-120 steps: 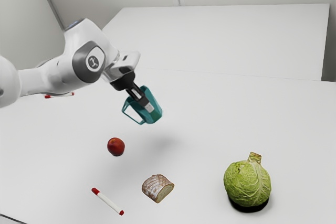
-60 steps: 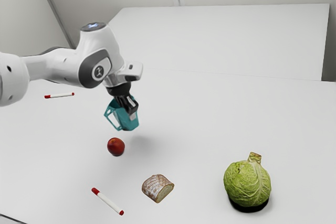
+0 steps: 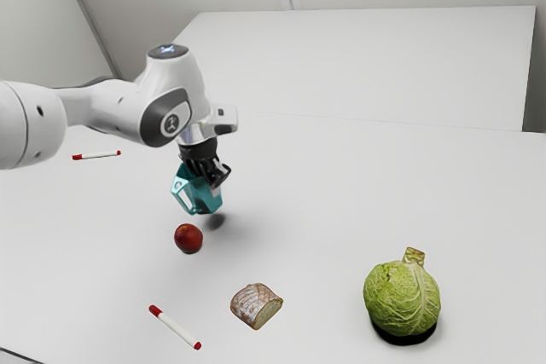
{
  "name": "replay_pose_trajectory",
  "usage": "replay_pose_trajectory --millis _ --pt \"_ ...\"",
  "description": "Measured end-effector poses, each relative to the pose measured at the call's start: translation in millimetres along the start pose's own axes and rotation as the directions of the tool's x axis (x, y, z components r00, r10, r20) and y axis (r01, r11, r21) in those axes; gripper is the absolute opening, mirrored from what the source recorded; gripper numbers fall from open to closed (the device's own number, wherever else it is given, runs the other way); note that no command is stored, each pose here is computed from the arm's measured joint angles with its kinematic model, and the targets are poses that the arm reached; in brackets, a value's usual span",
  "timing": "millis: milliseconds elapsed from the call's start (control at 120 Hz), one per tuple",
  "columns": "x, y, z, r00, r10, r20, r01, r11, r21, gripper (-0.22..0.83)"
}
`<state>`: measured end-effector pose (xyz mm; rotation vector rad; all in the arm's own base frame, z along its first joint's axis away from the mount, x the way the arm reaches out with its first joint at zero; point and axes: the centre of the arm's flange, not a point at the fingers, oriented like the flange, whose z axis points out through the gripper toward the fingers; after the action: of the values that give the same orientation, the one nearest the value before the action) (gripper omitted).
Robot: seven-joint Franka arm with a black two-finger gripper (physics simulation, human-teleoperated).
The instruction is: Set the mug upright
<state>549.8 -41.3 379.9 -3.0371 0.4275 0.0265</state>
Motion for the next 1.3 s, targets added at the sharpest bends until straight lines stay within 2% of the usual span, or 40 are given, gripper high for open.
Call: replay_pose_trajectory --millis 467,1017,1067,1208,1300 --pt "7 0 27 0.995 -0.097 0.007 0.097 0.995 -0.006 -0.16" --pt "11 1 46 0.989 -0.147 0.024 0.147 0.989 -0.010 -0.17" --pt "11 2 45 0.989 -0.149 0.019 0.149 0.989 -0.012 -0.11" --pt "11 2 41 0.989 -0.150 0.007 0.150 0.989 -0.017 0.19" --pt "11 1 35 0.989 -0.150 -0.005 0.150 0.989 -0.018 0.33"
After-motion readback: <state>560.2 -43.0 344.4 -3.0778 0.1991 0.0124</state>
